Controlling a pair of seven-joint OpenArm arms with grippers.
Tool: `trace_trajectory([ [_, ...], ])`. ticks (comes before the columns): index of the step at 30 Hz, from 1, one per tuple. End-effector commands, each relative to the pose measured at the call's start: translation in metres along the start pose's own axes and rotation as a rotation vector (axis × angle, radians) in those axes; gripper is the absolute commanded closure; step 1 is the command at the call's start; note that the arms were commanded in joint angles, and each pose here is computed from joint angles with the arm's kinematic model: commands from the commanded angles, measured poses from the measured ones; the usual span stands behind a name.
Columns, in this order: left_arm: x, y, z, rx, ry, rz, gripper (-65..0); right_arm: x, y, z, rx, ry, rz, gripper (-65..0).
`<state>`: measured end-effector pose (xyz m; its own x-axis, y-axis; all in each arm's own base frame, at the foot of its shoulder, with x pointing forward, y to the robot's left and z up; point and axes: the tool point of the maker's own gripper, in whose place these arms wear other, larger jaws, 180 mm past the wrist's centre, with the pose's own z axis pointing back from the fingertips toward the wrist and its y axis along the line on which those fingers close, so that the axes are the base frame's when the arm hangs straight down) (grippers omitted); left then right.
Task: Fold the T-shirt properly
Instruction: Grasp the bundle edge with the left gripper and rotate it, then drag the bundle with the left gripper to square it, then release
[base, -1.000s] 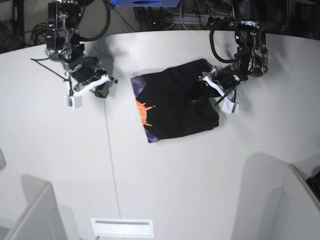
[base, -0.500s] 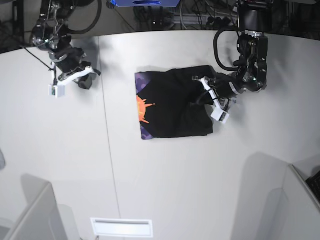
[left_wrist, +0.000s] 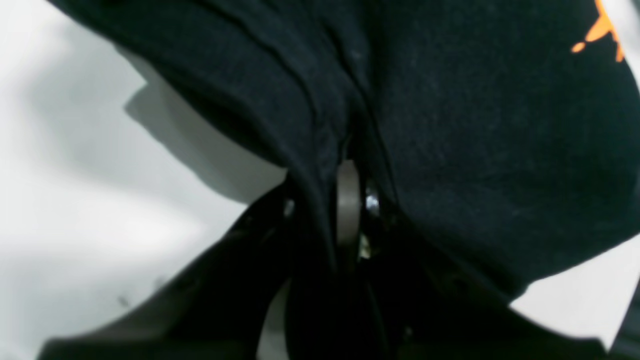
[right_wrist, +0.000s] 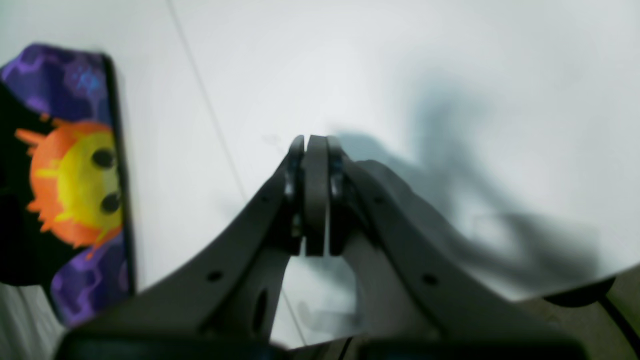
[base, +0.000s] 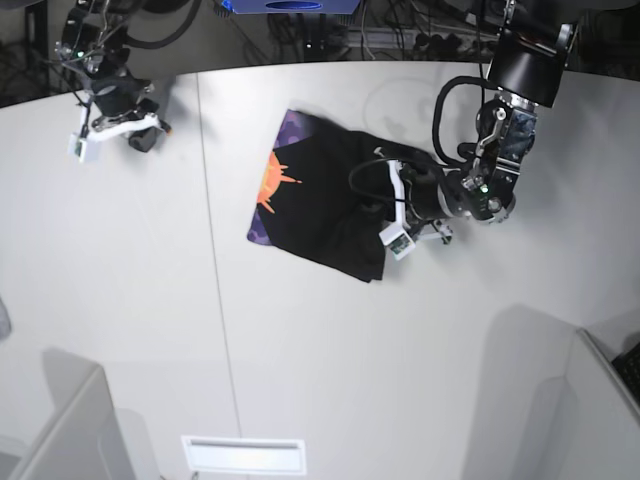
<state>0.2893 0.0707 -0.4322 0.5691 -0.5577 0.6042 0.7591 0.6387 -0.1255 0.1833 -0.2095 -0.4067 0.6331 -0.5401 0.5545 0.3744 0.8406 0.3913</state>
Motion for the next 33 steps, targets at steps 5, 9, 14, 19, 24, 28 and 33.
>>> trace_trajectory([
  [5,0.0,0.007,-0.002,0.003,0.153,-0.263,0.0,0.011,-0.015,0.004,-0.031,-0.037,-0.004,0.0],
  [9,0.014,0.007,-0.007,0.017,0.188,-0.394,0.0,0.011,-0.022,0.008,-0.05,-0.042,-0.011,0.0],
  [14,0.023,0.007,-0.014,0.039,0.243,-0.551,0.0,0.002,-0.02,0.009,-0.05,-0.033,-0.035,0.0],
  [19,0.037,-0.008,-0.026,-0.001,0.187,-0.655,0.0,-0.004,-0.018,0.01,-0.051,-0.062,-0.066,0.0],
  [24,0.043,-0.024,-0.04,-0.042,0.187,-0.706,0.0,-0.007,-0.019,0.01,-0.054,-0.065,-0.079,0.0],
  [28,0.054,-0.049,-0.047,-0.111,0.123,-0.778,0.0,-0.007,-0.019,0.01,-0.054,-0.065,-0.079,0.0],
  [33,0.058,-0.067,-0.053,-0.157,0.132,-0.874,0.0,-0.006,-0.018,0.01,-0.053,-0.068,-0.079,0.0],
])
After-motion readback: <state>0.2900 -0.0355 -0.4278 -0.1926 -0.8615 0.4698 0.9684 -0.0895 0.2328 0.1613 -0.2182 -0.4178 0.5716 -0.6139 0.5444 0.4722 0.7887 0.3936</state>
